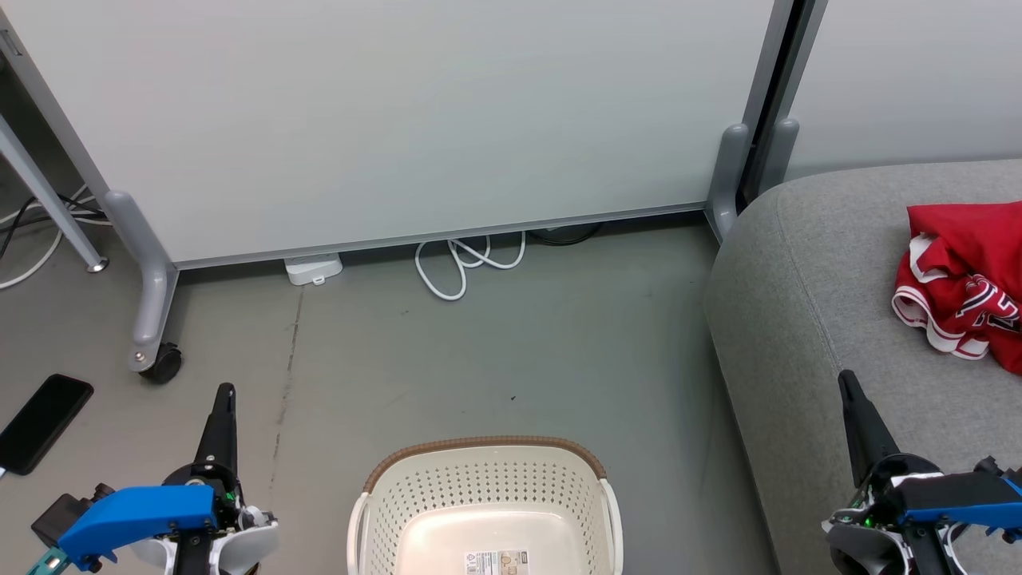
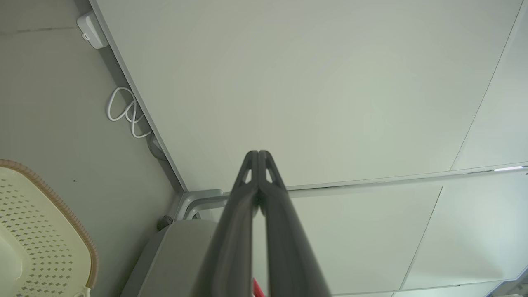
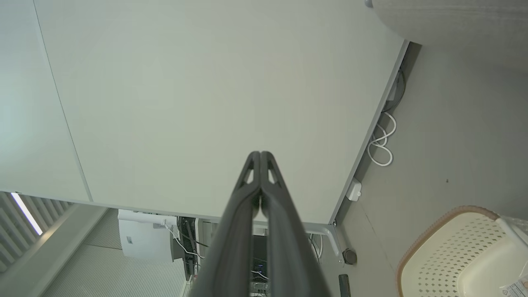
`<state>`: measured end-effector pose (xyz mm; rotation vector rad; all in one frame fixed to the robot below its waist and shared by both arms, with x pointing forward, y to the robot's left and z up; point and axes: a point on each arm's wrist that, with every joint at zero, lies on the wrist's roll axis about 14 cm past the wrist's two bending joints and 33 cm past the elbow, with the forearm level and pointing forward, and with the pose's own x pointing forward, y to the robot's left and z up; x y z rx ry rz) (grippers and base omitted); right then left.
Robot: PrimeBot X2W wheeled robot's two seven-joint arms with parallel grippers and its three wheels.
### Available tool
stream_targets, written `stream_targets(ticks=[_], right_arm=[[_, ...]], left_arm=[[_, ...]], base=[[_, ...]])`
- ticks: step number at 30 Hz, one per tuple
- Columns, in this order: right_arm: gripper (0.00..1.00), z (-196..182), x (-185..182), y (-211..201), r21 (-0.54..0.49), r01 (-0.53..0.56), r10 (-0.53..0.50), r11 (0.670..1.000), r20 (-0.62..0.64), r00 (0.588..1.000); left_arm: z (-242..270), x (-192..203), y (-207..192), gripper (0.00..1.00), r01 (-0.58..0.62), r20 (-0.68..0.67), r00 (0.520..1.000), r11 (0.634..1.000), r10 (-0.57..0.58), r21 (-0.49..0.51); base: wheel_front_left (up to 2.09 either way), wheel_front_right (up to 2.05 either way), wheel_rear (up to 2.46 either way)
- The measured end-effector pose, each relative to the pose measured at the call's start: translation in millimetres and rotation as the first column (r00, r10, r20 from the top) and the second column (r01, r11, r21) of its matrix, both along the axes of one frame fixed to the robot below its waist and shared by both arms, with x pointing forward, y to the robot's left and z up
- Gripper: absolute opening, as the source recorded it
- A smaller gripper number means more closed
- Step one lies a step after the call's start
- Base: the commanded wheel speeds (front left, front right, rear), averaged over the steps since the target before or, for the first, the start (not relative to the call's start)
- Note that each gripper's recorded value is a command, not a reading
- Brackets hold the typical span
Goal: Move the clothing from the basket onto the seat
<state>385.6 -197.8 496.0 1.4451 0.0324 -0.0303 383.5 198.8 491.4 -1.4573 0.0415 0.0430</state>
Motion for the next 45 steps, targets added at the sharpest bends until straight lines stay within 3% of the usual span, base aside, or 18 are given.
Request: stream_targets(ticks=[19,45], right_arm=[[0.0,7,1,-2,0.13,0.001,-0.005,0.992,0.027,1.0],[0.0,8,2,-2,0.13,0.001,-0.005,0.992,0.03,1.0]], left_arm=[[12,4,2,0.0,0.002,0.042,0.999,0.993,0.003,-0.115],[13,4,1,0.0,0.002,0.044,0.999,0.993,0.003,-0.115]], base=[[0.0,0.0,0.0],[0.0,0.0,0.0]])
